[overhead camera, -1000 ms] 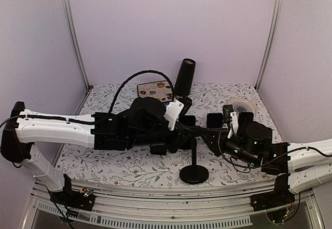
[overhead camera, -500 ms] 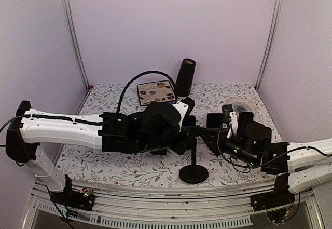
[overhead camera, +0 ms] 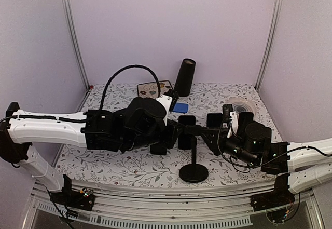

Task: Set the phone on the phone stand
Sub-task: Pass from the right arm to the left

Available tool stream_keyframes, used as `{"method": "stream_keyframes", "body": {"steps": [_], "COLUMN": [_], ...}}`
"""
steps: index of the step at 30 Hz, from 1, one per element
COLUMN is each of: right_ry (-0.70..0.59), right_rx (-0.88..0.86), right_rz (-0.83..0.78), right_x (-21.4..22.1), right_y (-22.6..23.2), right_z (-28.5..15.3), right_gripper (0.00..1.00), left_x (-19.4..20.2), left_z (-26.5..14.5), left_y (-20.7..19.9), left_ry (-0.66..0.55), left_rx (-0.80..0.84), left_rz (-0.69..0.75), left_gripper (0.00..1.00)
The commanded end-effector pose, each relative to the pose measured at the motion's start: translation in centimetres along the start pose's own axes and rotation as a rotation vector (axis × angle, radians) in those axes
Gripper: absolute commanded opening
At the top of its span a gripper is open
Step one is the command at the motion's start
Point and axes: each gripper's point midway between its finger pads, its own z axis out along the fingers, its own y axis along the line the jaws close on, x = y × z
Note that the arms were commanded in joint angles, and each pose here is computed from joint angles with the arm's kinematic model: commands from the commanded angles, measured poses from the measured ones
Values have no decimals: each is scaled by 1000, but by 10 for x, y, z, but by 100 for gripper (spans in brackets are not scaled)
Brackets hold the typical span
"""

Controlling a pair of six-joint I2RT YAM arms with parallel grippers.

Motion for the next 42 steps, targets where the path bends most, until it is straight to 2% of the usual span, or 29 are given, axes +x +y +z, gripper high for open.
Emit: {"method": "stream_keyframes", "body": {"steps": [1, 11, 16, 27, 31, 36, 42], "right_ry": [-107, -102, -104, -91, -89, -79, -62], "right_rx": [-62, -64, -68, -87, -88, -89, -75], "right_rz": [55, 55, 55, 49, 49, 46, 50], "right_x": [-38, -36, -36, -33, -32, -29, -24], "right_y": [24, 25, 26, 29, 29, 29, 25], "right_z": [-2, 0, 1, 3, 3, 4, 4], "right_gripper": [2, 2, 2, 2, 3, 3, 10], "left_x": [10, 11, 15, 13, 13, 15, 16], "left_z": [12, 30, 38, 44, 44, 43, 41], "left_y": [3, 0, 3, -8, -8, -7, -8], "left_ry": [36, 35, 43, 35, 33, 35, 35], "left_rx": [-33, -42, -48, 0, 5, 5, 9], "left_rz": [5, -8, -12, -8, -9, -8, 5], "left_gripper": [33, 33, 29, 27, 18, 1, 0]}}
